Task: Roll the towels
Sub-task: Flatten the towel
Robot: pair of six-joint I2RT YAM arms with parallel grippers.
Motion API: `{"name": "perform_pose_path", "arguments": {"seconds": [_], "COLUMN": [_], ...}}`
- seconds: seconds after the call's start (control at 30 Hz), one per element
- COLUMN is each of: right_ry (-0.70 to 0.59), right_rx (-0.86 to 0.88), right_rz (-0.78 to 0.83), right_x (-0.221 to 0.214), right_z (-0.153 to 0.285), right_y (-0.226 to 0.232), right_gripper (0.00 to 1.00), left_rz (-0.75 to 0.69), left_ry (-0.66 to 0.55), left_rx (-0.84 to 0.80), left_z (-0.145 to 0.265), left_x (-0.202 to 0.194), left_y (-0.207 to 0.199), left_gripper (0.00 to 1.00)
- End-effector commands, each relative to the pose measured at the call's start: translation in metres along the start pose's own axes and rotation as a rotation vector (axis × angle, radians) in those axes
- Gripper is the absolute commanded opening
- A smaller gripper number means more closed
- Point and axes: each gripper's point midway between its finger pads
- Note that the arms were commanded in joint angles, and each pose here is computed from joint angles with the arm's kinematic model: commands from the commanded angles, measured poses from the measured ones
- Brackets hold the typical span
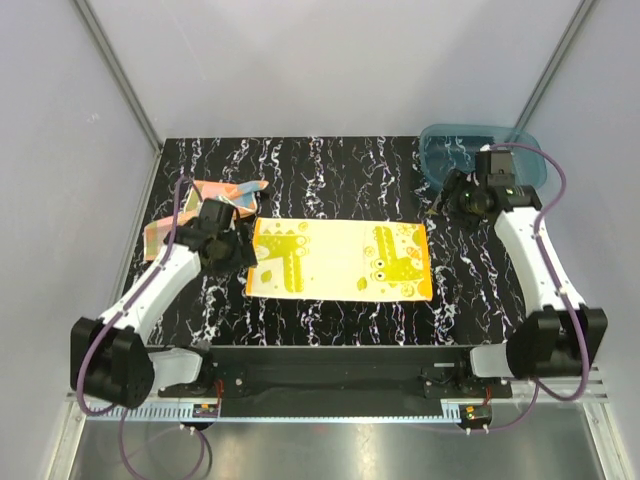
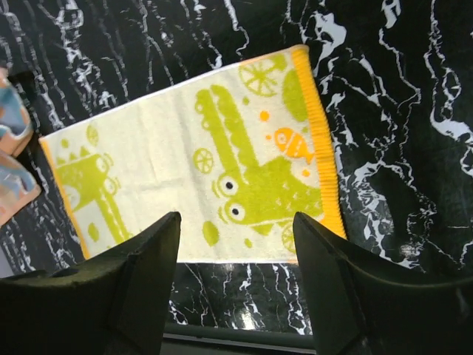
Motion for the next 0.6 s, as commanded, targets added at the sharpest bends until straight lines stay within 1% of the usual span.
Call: {"name": "perform_pose_path", "arguments": {"seconds": [0.0, 0.03, 0.1, 0.13, 0.23, 0.3, 0.33, 0.37, 0.47, 0.57], "right_ry": [-0.046, -0.02, -0.021, 0.001, 0.02, 0.026, 0.032, 0.036, 0.046, 0.053], "right_rx": [0.174, 0.236, 0.318, 0.357, 0.382, 0.388, 0.398, 0.409, 0.433, 0.426], "right_rz": [-0.011, -0.008, 0.021, 0.026, 0.024, 0.013, -0.007, -0.009, -0.004, 0.011], "right_x": [-0.009, -0.019, -0.027, -0.034, -0.043, -0.048, -0.05, -0.052, -0.056, -0.058], "right_z": [0.027, 0.027, 0.041, 0.043, 0.052, 0.056, 0.057, 0.058, 0.063, 0.068], "right_y": [0.022, 0.029, 0.039, 0.042, 0.043, 0.043, 0.043, 0.044, 0.046, 0.046], "right_gripper": [0.7, 0.72, 0.73, 0.73, 0.73, 0.73, 0.75, 0.75, 0.74, 0.78], "left_rz": [0.135, 0.17, 0.203, 0.222, 0.261, 0.287, 0.303, 0.313, 0.337, 0.348], "left_ry": [-0.087, -0.081, -0.078, -0.077, -0.045, -0.052, -0.039, -0.057, -0.057, -0.063], "left_rx": [-0.174, -0.18, -0.144, -0.14, -0.092, -0.056, -0.047, -0.053, -0.041, -0.029], "left_z": [0.006, 0.005, -0.001, -0.003, -0.016, -0.023, -0.03, -0.032, -0.041, -0.048], "left_x": [-0.007, -0.014, -0.029, -0.032, -0.049, -0.054, -0.063, -0.061, -0.065, -0.061], "left_y": [-0.022, -0.022, -0.011, -0.009, 0.002, 0.009, 0.013, 0.012, 0.014, 0.015], "left_gripper": [0.73, 0.73, 0.73, 0.73, 0.7, 0.69, 0.68, 0.68, 0.65, 0.63]}}
Point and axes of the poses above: each gripper's point midway between its finger pads, its own z axis back along the fingers, its own y axis along the line the jaws close on, x = y × z, and after that the axes turned 5 degrees about -z, right-handed
